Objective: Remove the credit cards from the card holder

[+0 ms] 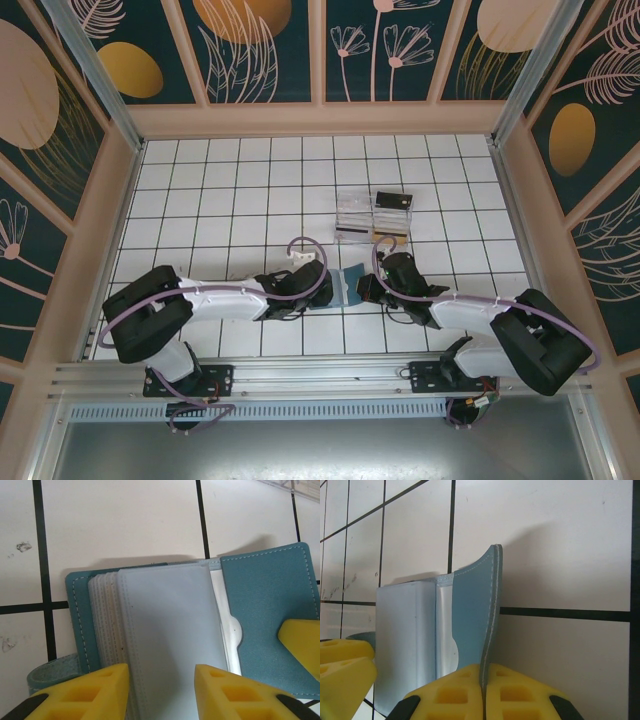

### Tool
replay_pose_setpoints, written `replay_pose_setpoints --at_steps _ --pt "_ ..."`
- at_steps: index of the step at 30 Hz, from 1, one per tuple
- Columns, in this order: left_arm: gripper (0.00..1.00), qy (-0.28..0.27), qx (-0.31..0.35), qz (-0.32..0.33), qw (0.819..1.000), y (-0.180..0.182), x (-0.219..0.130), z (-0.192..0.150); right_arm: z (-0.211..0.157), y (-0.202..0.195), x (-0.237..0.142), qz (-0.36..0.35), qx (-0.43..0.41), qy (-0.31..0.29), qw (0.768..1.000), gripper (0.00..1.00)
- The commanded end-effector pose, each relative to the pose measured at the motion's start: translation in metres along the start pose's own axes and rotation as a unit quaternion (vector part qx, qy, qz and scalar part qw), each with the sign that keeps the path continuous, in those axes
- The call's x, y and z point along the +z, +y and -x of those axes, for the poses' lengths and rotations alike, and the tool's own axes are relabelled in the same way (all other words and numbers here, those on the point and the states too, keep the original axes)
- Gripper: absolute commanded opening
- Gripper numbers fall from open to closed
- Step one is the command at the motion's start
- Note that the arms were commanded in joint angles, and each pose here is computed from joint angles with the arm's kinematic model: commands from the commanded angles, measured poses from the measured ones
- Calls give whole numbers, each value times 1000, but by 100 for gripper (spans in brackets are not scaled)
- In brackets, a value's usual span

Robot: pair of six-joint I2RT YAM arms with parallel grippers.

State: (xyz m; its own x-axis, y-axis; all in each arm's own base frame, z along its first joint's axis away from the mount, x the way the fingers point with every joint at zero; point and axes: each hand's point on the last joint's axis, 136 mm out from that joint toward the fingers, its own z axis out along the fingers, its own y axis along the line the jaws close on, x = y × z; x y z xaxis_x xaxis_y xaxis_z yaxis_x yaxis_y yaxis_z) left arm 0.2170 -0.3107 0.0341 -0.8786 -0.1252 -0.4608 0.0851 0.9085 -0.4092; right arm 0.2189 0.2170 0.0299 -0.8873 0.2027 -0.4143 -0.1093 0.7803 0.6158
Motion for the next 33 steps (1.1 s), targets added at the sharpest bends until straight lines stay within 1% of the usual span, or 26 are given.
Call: replay_pose_setpoints --at_steps 1,11,15,18,21,26,29,33 --pt "40 6 7 -9 1000 -7 5 -1 -12 -10 2 -11 9 17 1000 8" --pt "41 4 7 -60 998 -26 2 2 -13 -11 2 -11 11 17 1000 8" --pt "42 4 8 -70 997 -32 1 3 -12 -11 2 -10 11 17 1000 8" --pt "47 -1 9 -78 997 -37 -1 7 -13 -11 2 -11 11 17 1000 7" --pt "54 -4 12 -88 996 -42 -3 9 -13 -12 2 -12 12 17 1000 8" --pt "51 -2 16 -115 993 -56 -4 11 -13 -12 1 -13 12 15 1000 7" --pt "50 -5 16 -136 991 -68 -5 15 -8 -11 -3 -14 12 2 1000 8" --pt "50 -10 21 -153 988 -84 -4 22 4 -9 -13 -17 12 -30 999 13"
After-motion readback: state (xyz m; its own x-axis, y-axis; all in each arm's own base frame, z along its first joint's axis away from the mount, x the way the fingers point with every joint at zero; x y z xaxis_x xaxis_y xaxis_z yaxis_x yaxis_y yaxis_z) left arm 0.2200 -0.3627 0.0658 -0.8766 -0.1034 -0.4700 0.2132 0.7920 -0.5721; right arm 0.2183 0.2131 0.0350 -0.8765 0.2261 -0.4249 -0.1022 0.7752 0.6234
